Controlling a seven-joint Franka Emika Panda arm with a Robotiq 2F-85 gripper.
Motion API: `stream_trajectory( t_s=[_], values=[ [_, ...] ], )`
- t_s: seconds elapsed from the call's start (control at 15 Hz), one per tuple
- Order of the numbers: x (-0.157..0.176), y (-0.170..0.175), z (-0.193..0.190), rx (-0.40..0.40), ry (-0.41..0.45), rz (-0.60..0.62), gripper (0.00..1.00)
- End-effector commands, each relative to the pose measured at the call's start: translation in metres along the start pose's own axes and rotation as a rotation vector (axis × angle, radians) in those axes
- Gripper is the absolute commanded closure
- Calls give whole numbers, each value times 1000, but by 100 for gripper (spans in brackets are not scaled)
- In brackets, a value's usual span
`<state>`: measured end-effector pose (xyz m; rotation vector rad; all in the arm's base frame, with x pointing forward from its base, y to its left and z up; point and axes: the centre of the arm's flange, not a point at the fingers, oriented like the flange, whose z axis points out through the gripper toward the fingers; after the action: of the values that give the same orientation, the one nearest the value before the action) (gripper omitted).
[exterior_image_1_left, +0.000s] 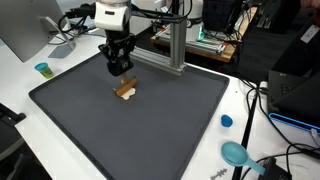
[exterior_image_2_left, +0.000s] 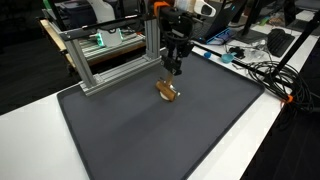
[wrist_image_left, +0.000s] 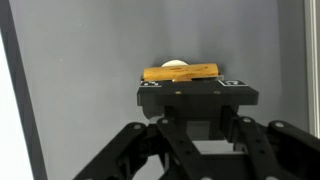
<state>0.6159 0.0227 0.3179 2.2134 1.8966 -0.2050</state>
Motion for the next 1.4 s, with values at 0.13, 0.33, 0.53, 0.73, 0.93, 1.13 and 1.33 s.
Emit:
stream_trajectory(
  t_s=[0.13,0.33,0.53,0.73,0.93,1.13,1.33],
  values=[
    [1,16,44,18,-106,66,79],
    [2,20,46,26,-140,94,79],
    [-4,24,62,47,-174,118,79],
    [-26,32,33,45,-142,183,79],
    [-64,26,-40,56,2,304,79],
    [-81,-1,-91,57,127,446,79],
    [-97,-45,-136,64,192,608,79]
  ],
)
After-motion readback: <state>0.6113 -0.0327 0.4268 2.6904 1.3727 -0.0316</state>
